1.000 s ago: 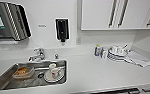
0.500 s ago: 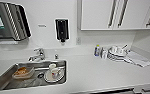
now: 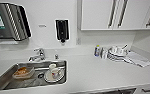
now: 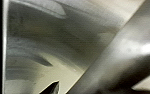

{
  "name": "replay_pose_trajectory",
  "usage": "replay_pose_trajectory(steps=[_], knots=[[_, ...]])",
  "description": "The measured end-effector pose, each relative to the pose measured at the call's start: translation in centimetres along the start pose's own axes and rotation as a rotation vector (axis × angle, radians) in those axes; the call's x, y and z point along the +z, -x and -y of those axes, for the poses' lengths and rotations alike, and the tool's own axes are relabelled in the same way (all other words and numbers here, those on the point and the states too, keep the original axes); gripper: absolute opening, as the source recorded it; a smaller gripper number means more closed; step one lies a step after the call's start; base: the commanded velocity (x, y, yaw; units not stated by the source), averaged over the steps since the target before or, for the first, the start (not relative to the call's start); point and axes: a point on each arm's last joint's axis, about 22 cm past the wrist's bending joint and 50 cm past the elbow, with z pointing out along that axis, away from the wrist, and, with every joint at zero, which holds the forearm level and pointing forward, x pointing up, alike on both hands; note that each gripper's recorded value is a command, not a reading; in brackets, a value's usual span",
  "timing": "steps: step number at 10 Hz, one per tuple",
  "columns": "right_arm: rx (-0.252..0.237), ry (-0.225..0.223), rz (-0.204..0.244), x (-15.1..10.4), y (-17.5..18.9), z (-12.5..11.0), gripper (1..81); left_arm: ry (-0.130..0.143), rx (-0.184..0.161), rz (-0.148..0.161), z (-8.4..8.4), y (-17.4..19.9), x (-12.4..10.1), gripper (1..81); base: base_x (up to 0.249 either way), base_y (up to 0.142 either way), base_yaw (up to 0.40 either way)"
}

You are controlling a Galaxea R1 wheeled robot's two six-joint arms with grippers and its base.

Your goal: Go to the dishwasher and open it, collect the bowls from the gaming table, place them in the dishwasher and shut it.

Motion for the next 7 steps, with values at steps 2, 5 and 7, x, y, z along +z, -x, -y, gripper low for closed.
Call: replay_pose_trajectory(steps=[2, 5, 7], knots=[[0.004, 0.009, -0.008, 0.1, 0.3, -1.1, 81.1, 0.003, -0.007, 0.008, 0.0, 0.7, 0.5, 81.1, -0.076, 0.000, 0.000], [0.040, 0.088, 0.072, -1.4, 3.4, -4.8, 81.1, 0.000, -0.006, 0.005, 0.1, 0.7, 0.4, 81.1, -0.077, 0.000, 0.000], [0.048, 0.123, 0.108, -1.7, 4.6, -6.2, 81.1, 0.000, -0.003, 0.000, 0.1, 0.4, 0.5, 81.1, -0.077, 0.000, 0.000]])
